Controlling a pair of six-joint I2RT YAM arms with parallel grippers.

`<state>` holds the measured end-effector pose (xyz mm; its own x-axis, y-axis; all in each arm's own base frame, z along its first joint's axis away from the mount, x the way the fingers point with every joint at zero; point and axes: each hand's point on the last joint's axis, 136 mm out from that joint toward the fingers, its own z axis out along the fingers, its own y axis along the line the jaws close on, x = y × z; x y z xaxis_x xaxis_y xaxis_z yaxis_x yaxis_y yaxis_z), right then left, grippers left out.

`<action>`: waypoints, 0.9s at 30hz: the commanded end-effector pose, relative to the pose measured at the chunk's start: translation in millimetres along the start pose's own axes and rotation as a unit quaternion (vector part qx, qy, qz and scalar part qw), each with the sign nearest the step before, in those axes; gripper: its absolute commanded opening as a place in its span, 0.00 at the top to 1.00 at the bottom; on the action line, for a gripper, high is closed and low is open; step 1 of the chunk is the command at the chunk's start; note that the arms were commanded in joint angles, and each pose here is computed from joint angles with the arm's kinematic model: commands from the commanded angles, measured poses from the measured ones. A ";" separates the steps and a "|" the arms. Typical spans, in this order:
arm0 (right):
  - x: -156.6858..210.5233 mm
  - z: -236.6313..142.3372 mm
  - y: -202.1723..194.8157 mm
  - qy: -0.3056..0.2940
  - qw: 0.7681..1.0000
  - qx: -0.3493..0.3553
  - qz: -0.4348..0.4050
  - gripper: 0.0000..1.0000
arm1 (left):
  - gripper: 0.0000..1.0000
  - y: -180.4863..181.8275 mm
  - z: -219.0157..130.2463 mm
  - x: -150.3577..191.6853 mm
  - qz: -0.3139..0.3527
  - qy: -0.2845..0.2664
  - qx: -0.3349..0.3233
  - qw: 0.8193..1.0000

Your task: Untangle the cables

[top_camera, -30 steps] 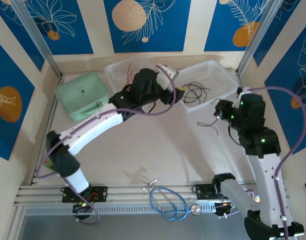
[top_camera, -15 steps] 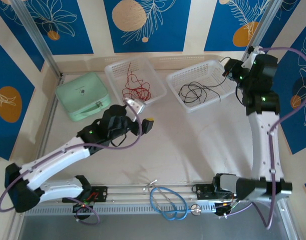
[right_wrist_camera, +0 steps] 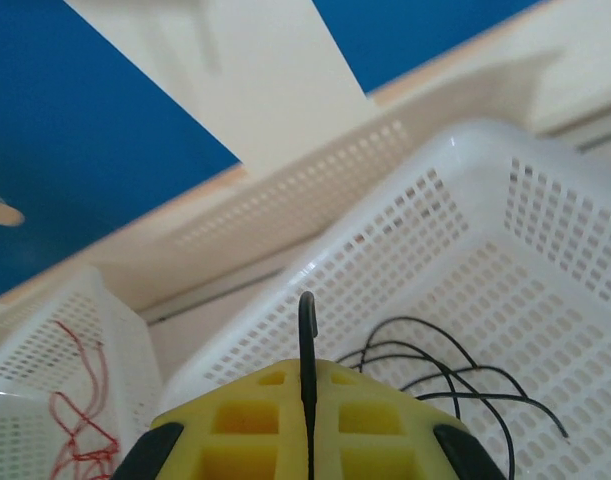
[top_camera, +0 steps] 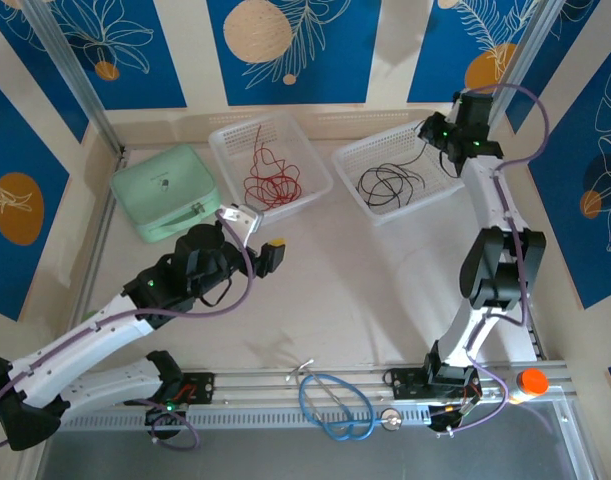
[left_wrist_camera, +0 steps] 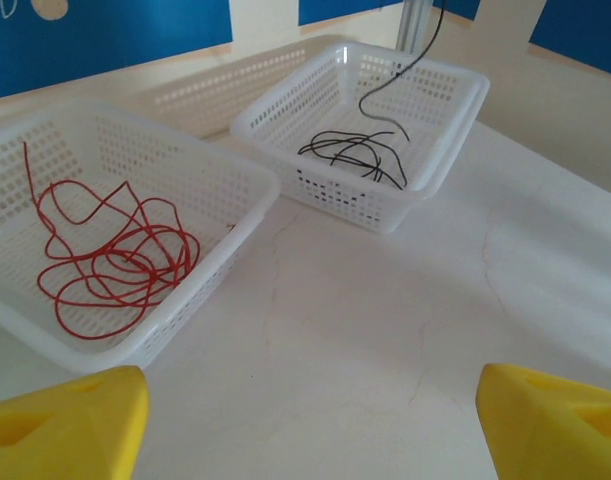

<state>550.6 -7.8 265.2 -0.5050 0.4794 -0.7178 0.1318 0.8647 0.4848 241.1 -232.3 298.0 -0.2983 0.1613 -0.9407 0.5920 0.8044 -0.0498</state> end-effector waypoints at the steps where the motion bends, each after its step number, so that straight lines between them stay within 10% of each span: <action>1: 12.3 18.7 -7.2 0.015 1.000 0.026 -0.001 1.00 | 0.13 5.7 -6.1 2.1 0.004 0.001 -0.015 1.000; 3: 28.0 31.9 -20.2 0.042 0.998 0.044 0.015 0.99 | 0.08 5.4 -6.5 3.9 0.013 0.003 -0.014 1.000; 12: 43.1 32.3 -30.2 0.099 0.992 0.068 0.037 0.32 | 0.00 35.4 -25.4 7.6 0.031 -0.011 -0.086 0.996; 22: 51.7 -69.5 -23.9 0.026 0.996 0.089 -0.017 0.16 | 0.00 159.5 -64.2 11.3 -0.017 -0.050 -0.358 0.932; 27: 94.5 -116.2 -50.6 -0.044 0.992 0.094 -0.069 0.16 | 0.01 197.0 -65.1 35.4 0.023 -0.169 -0.402 0.900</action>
<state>411.5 -13.3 247.4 -0.5042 0.4296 -0.7492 0.2301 0.9029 0.3630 295.7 -43.9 261.8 -0.1855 0.1143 -0.9760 -0.1139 0.9840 0.1369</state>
